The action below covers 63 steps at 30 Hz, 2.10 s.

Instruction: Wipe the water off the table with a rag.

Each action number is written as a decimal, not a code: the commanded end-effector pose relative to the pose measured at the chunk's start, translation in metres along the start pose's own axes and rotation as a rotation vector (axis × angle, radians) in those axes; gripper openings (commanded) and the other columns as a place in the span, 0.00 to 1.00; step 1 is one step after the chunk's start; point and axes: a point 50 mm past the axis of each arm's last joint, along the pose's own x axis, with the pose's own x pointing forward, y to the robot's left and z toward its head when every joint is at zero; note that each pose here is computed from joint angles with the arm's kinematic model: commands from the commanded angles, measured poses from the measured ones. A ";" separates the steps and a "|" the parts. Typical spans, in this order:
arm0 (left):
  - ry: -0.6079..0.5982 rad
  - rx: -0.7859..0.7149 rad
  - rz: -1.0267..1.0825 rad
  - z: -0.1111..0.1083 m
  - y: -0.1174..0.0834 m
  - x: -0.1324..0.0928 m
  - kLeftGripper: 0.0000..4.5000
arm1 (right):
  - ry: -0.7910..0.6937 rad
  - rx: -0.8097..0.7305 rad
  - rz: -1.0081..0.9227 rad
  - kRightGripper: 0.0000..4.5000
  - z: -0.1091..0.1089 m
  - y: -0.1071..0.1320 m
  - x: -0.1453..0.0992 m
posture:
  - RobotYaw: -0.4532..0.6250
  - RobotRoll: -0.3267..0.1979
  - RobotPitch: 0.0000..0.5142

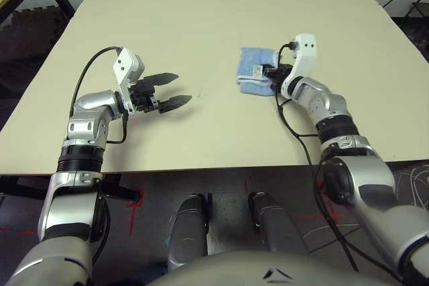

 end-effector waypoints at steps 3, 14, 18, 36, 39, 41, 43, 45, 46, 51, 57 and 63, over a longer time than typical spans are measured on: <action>0.001 0.005 0.003 0.000 0.001 0.000 1.00 | -0.075 0.008 0.035 0.00 0.027 -0.007 -0.005 | 0.27 0.62 0.29; 0.004 0.002 0.013 -0.001 0.003 0.000 1.00 | -0.085 -0.166 0.081 0.00 0.113 -0.052 -0.064 | 0.26 0.62 0.29; 0.003 0.001 0.011 -0.001 0.003 0.001 1.00 | -0.022 -0.192 0.078 0.00 0.119 -0.065 -0.080 | 0.26 0.62 0.29; 0.007 0.007 0.008 0.000 0.005 0.001 1.00 | 0.267 -0.314 0.018 0.00 0.068 -0.098 -0.086 | 0.27 0.62 0.27; 0.008 0.007 0.008 0.000 0.004 0.000 1.00 | 0.283 -0.383 -0.026 0.00 0.063 -0.103 -0.083 | 0.27 0.62 0.28; 0.010 0.008 0.009 0.000 0.004 -0.001 1.00 | 0.284 -0.423 -0.052 0.00 0.060 -0.106 -0.082 | 0.27 0.62 0.28; 0.012 0.008 0.011 0.000 0.004 -0.002 1.00 | 0.288 -0.456 -0.070 0.00 0.059 -0.108 -0.082 | 0.28 0.62 0.29; 0.015 0.007 0.012 0.000 0.004 -0.003 1.00 | 0.287 -0.471 -0.084 0.00 0.058 -0.109 -0.081 | 0.28 0.62 0.29; 0.016 0.007 0.013 0.000 0.004 -0.003 1.00 | 0.286 -0.481 -0.091 0.00 0.058 -0.110 -0.081 | 0.28 0.62 0.29; 0.015 0.010 0.025 0.000 0.005 -0.004 1.00 | 0.270 -0.535 -0.146 0.22 0.059 -0.113 -0.081 | 0.27 0.62 0.30; -0.036 -0.013 0.122 0.005 0.012 -0.003 1.00 | 0.077 -0.622 -0.381 0.72 0.092 -0.128 -0.096 | 0.27 0.62 0.30; -0.042 0.001 0.219 0.005 0.019 -0.006 1.00 | -0.069 -0.588 -0.452 0.99 0.111 -0.133 -0.111 | 0.27 0.62 0.30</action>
